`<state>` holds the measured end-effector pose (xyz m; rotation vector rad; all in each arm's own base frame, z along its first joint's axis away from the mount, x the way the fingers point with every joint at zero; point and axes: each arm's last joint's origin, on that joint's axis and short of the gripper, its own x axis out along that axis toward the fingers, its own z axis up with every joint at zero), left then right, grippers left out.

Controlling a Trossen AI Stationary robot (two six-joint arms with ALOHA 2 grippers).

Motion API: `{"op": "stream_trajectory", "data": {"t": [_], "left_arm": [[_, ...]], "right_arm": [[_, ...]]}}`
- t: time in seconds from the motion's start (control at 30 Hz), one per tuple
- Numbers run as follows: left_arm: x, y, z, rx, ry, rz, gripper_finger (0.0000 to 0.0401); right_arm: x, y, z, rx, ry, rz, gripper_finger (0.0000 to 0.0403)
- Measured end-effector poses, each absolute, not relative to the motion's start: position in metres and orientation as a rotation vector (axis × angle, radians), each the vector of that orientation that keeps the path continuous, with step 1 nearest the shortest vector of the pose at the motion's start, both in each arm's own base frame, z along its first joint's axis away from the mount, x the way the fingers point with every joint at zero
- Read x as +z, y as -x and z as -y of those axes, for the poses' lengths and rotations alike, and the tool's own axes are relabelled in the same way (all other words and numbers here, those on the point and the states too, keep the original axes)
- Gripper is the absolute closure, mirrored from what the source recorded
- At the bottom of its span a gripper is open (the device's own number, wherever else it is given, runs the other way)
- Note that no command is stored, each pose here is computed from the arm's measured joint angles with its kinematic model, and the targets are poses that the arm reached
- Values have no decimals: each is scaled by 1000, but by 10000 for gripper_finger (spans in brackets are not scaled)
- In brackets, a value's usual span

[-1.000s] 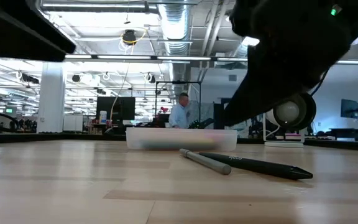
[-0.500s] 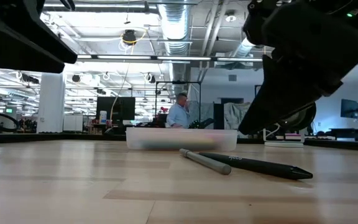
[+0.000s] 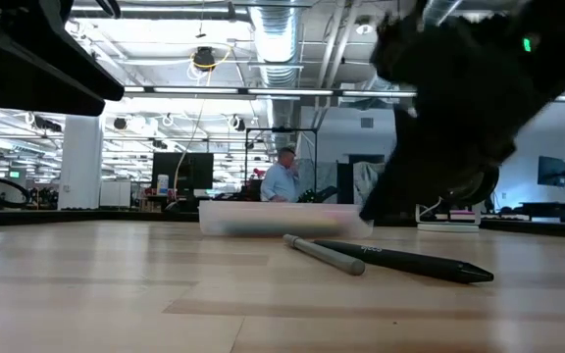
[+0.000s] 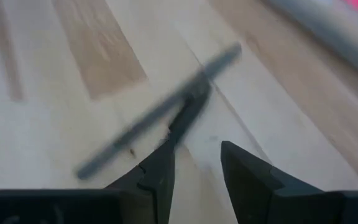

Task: Pick & place school supplies into a supply box
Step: Put the black pen into the supply box

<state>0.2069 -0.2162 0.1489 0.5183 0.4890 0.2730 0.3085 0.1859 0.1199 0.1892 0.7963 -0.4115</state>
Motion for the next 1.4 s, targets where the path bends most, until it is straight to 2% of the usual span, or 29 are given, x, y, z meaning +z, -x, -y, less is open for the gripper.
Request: {"op": "stream_trajectory", "data": {"t": [0.2,0.8,1.4], "left_arm": [[149,-207,216,273,-519,-490,244],[149,-207,216,272,-522,-492,243],[149,-207,216,268,-520,-494,244]], "right_arm": [[98,-314,-187,-407,-190,-833,281],[114,-324,-193,-376,-256,-769,281],[97,-332,-184,-368,-288,-839,281]]}}
